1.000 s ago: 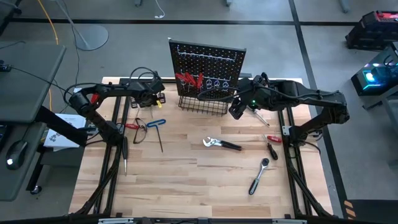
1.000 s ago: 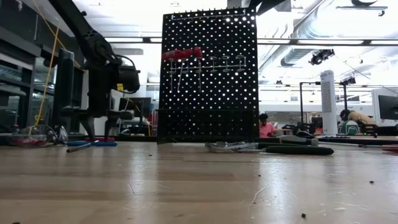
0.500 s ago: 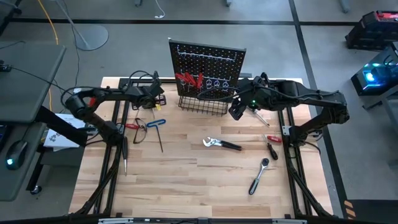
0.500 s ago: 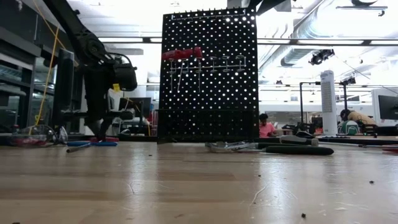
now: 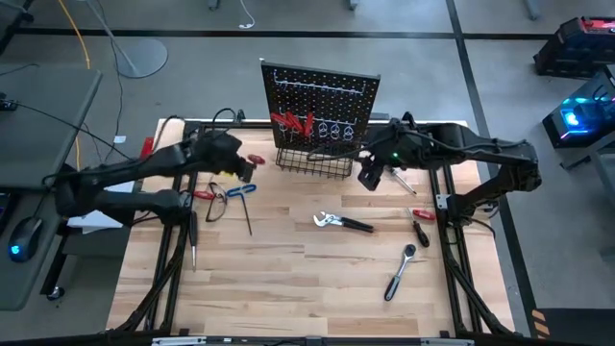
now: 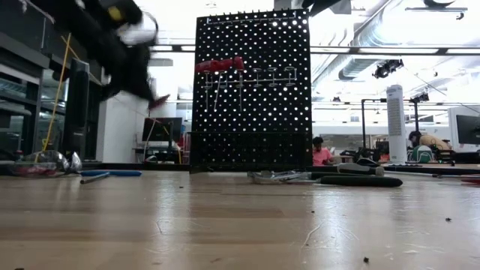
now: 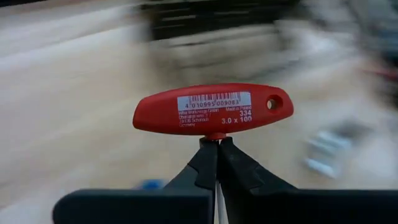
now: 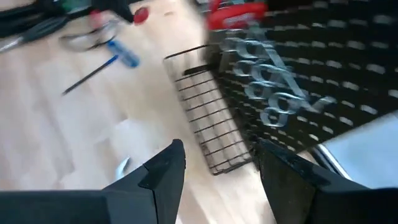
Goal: Hang tools onto peg board
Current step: Hang the top red allen wrench on the pegboard
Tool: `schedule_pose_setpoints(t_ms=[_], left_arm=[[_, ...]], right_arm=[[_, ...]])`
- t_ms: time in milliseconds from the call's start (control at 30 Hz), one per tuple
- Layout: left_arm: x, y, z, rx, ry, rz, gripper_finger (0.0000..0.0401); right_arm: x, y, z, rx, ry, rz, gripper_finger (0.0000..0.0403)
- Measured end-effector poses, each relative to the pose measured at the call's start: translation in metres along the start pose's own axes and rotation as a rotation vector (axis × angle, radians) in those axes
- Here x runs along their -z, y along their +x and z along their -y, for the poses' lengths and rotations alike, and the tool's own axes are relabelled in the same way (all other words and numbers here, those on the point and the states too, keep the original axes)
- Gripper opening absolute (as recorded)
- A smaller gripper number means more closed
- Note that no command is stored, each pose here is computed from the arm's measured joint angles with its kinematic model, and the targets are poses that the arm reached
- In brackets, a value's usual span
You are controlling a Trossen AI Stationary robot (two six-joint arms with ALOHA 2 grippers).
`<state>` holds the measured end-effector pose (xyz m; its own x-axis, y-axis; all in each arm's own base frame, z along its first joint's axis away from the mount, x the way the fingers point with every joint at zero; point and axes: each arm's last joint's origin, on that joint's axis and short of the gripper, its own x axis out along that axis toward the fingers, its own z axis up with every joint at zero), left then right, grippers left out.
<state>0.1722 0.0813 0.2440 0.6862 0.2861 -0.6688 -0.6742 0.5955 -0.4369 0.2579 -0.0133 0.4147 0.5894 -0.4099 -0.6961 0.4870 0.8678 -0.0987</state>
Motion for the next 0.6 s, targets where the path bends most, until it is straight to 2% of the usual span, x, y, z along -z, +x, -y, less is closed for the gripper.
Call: schedule_pose_setpoints(t_ms=[100,200,400,600], left_arm=[[0.003,-0.022,0.024,0.283,0.124,0.025,0.0],[0.001,-0.039,0.046,0.44,0.219,0.035,0.0],[-0.021,-0.05,0.089,0.543,0.397,0.067,0.0],[-0.052,-0.038,0.133,0.634,0.573,0.067,0.0]], right_arm=[[-0.005,0.0,-0.006,-0.154,-0.127,0.025,0.019],[-0.016,0.0,-0.013,-0.269,-0.26,0.137,0.019],[-0.034,0.007,-0.024,-0.305,-0.61,0.36,0.019],[-0.04,0.023,-0.043,-0.439,-0.675,0.417,0.019]])
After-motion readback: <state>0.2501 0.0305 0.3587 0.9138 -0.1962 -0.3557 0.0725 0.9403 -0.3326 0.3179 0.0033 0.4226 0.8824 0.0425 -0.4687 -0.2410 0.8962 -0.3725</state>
